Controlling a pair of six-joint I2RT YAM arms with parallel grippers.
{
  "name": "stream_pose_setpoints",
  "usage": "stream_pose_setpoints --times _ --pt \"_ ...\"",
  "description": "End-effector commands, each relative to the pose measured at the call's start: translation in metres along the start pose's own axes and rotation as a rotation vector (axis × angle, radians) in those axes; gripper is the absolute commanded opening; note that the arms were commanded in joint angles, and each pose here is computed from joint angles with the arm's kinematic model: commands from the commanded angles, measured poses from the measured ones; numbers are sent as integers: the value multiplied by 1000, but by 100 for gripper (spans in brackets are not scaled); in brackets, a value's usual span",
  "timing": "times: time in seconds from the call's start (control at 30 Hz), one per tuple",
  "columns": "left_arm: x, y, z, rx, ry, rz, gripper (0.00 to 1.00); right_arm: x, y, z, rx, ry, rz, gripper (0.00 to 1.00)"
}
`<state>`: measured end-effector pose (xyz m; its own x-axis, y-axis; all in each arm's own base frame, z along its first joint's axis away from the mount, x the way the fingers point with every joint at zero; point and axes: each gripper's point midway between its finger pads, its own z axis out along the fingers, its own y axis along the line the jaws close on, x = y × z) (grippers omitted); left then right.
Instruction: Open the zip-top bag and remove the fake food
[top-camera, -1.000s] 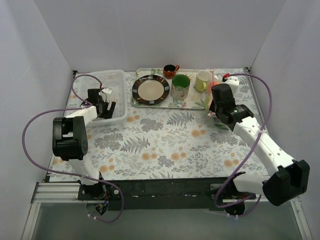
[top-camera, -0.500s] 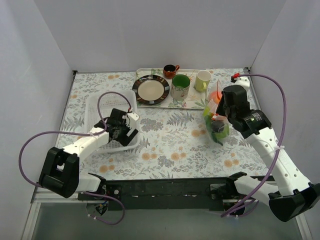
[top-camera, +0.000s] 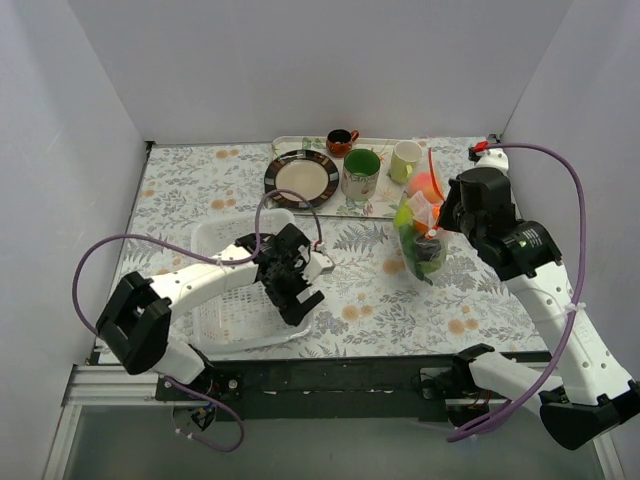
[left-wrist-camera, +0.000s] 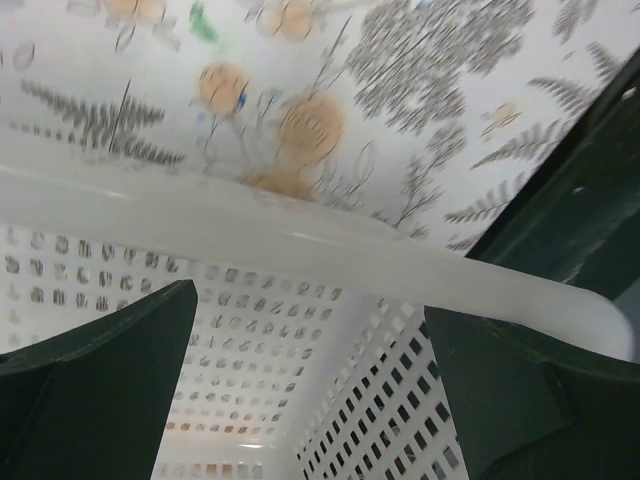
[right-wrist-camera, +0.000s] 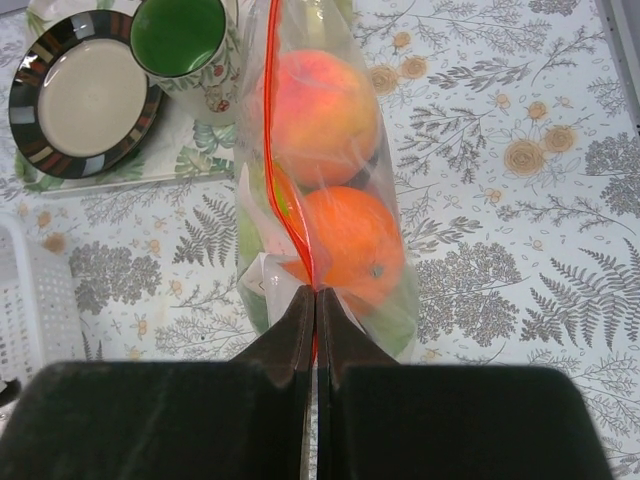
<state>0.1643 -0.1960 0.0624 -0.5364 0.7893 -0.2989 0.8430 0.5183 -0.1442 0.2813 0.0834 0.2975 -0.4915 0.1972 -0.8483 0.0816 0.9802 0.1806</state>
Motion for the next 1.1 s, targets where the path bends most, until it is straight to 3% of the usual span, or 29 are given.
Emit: stream_pose_setpoints --times 0.0,0.03,0.2,0.3,0.47,0.6,0.67,0.8,0.83,0.9,0.93,1.07 --pt "-42 -45 -5 126 -19 47 98 -28 14 -21 -87 -80 39 1" --pt "-64 -50 -11 124 -59 62 98 -28 15 -23 -98 -77 44 1" --pt "-101 -77 1 92 -42 179 98 -28 23 -24 -133 -65 64 1" --pt "-122 -79 -22 76 -117 194 98 -30 32 -24 -167 -54 74 1" --pt "-137 -24 -79 -127 -293 161 98 -40 55 -30 -277 -59 94 1" --pt "-142 60 -186 -324 -553 0 98 -57 76 -44 -374 -96 105 1" --pt "-129 80 -249 -468 -691 -15 98 -62 89 -52 -427 -97 100 1" --pt "-65 115 -309 -773 -758 -108 98 -76 121 -76 -578 -113 99 1" --pt "-47 122 -289 -790 -699 -130 98 -77 137 -86 -655 -112 101 1" --pt "-12 132 -292 -902 -676 -202 98 -75 154 -96 -740 -100 93 1" --pt "6 137 -270 -914 -623 -225 98 -70 171 -105 -813 -80 75 1" --pt "50 148 -254 -1029 -511 -268 98 -63 215 -127 -966 -66 39 1"
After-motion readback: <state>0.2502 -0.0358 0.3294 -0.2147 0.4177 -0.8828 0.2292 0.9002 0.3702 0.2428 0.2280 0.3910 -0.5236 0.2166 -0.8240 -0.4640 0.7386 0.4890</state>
